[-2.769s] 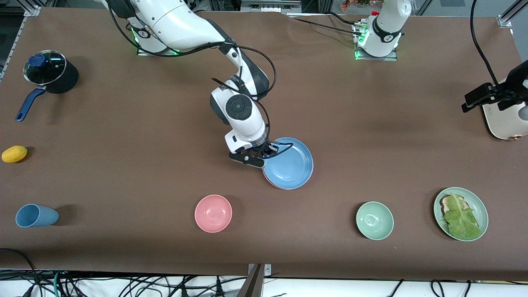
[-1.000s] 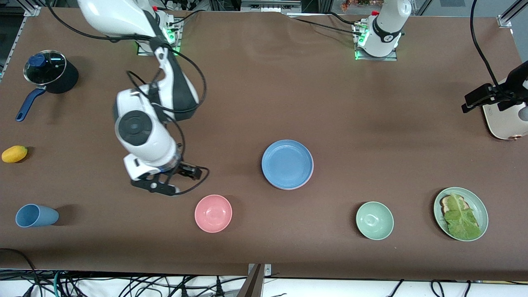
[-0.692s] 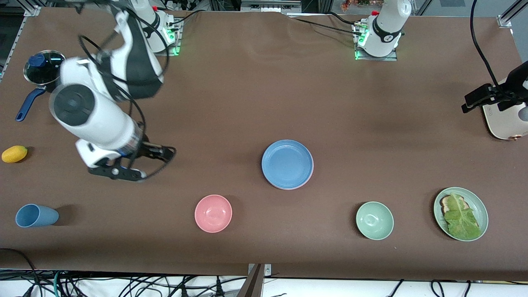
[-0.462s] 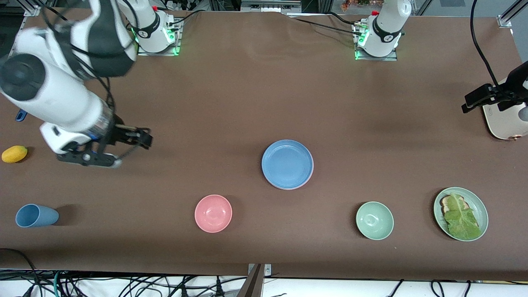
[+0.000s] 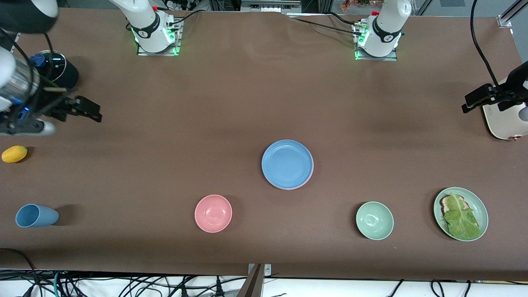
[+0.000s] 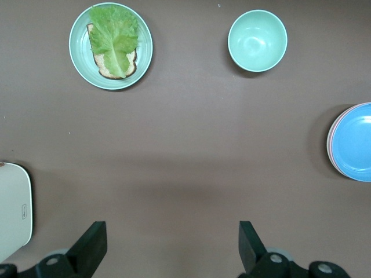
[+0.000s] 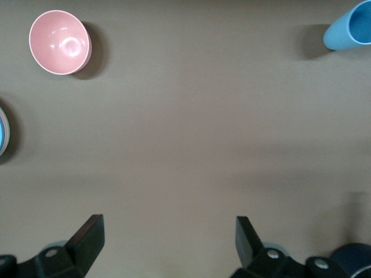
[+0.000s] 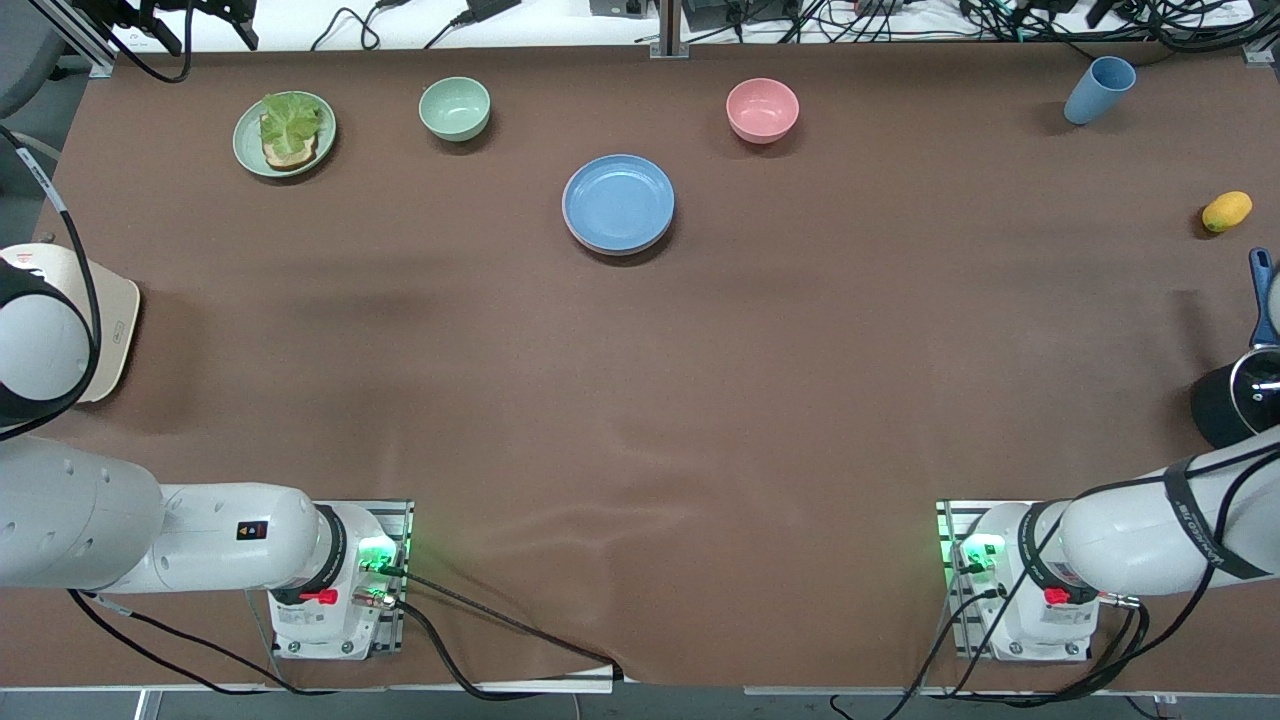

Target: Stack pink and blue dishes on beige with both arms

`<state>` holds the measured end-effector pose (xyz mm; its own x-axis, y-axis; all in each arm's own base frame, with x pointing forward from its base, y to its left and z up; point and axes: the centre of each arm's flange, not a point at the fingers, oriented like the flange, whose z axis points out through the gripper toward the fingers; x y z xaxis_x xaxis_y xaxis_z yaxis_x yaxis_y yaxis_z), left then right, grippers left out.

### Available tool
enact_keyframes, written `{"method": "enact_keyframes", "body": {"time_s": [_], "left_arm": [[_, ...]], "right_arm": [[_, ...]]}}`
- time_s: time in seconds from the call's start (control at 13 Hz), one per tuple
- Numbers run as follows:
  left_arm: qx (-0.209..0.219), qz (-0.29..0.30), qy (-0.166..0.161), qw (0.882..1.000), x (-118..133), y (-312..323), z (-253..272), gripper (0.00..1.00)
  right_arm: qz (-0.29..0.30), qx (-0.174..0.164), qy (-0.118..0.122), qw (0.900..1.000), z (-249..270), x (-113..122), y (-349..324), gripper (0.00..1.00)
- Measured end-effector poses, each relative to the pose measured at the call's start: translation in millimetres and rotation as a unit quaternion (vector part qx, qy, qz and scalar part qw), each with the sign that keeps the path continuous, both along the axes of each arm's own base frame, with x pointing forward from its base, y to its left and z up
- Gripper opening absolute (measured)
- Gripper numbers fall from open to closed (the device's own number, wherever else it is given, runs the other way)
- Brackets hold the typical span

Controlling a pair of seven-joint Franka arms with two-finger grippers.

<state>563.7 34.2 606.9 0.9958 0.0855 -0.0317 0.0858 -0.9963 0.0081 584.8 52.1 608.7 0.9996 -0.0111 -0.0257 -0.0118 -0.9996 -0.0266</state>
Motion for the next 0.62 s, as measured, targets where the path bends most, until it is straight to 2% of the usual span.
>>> {"method": "enact_keyframes", "body": {"time_s": [0.15,0.31,0.62], "left_arm": [[0.0,0.0,0.0,1.0,0.0,0.0,0.0,1.0],[0.0,0.0,0.0,1.0,0.0,0.0,0.0,1.0],[0.0,0.0,0.0,1.0,0.1,0.0,-0.1,1.0]], "right_arm": [[0.002,0.001,-0.005,1.0,16.9,-28.6,-8.6,1.0],[0.006,-0.002,-0.01,1.0,27.1,-47.0,-5.7,1.0],[0.005,-0.005,0.004,1.0,19.8,-48.2,-8.3,1.0]]}}
